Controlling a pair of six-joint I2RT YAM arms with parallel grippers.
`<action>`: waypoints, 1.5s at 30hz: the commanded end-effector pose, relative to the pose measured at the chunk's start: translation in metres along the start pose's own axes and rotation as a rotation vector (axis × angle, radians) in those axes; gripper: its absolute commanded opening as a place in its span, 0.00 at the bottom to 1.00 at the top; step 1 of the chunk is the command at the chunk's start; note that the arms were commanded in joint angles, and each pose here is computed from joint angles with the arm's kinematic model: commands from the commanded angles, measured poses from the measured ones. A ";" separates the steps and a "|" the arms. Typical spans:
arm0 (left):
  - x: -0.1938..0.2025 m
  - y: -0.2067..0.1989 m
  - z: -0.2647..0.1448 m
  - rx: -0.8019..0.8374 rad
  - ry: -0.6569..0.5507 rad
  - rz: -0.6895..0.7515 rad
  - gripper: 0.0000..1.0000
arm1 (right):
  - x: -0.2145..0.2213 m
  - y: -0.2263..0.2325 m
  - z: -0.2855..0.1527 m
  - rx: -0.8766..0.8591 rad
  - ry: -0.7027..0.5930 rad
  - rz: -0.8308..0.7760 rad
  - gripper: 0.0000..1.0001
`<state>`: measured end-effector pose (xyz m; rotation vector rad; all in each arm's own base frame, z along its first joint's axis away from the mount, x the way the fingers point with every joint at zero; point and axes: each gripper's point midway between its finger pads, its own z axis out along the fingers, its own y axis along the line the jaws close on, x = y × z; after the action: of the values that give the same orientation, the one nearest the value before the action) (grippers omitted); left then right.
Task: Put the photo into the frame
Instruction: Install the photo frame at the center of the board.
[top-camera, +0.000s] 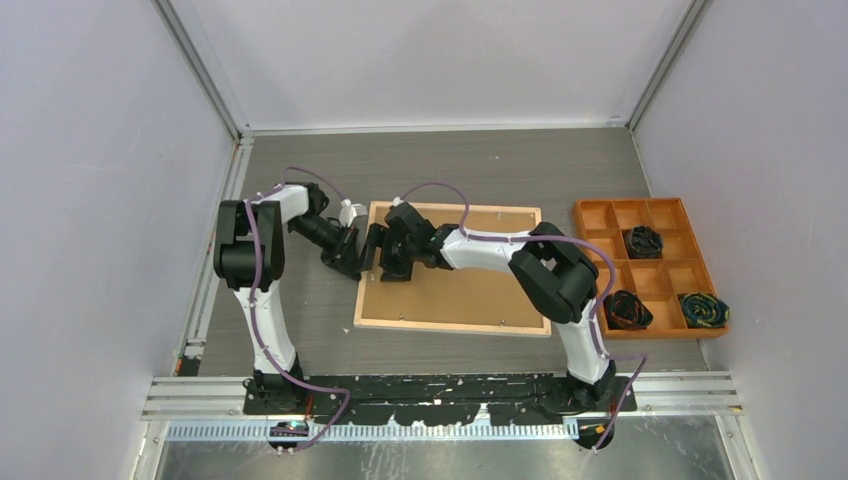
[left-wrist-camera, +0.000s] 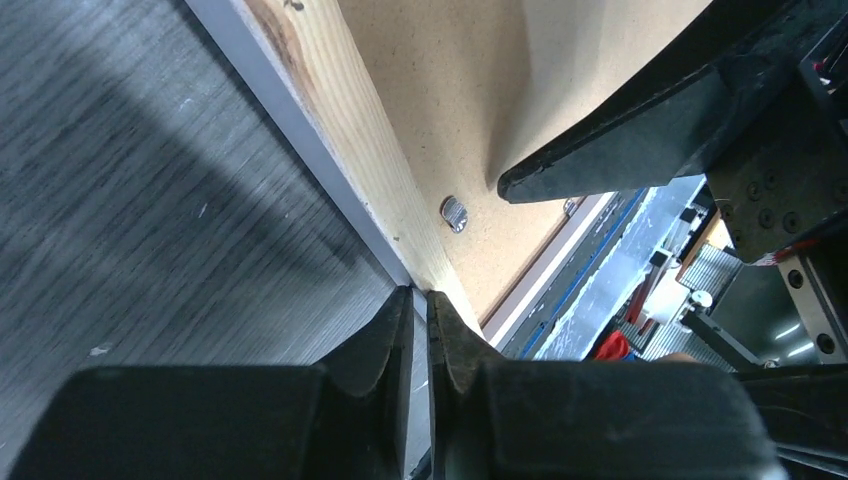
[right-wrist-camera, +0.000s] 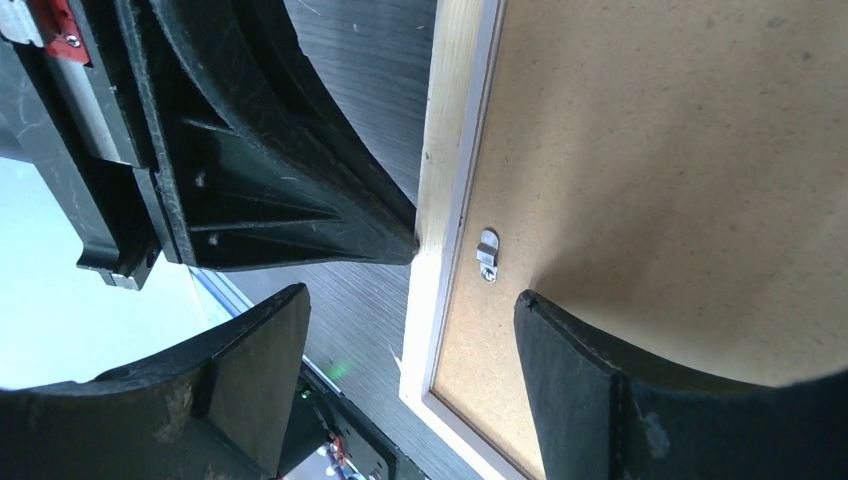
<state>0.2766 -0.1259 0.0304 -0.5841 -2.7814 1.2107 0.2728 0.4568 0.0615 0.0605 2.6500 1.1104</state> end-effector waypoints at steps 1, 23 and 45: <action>-0.010 0.016 0.002 -0.056 -0.018 0.050 0.10 | -0.013 0.026 0.001 -0.076 -0.034 -0.003 0.79; -0.009 0.019 0.001 -0.071 -0.013 0.055 0.08 | -0.008 0.021 0.018 -0.104 -0.019 0.032 0.48; -0.009 0.020 0.000 -0.081 -0.010 0.064 0.08 | -0.003 0.021 0.021 -0.127 0.047 0.010 0.49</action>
<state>0.2762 -0.1256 0.0303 -0.5730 -2.7814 1.2035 0.2818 0.4732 0.0470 0.0919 2.6436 1.2161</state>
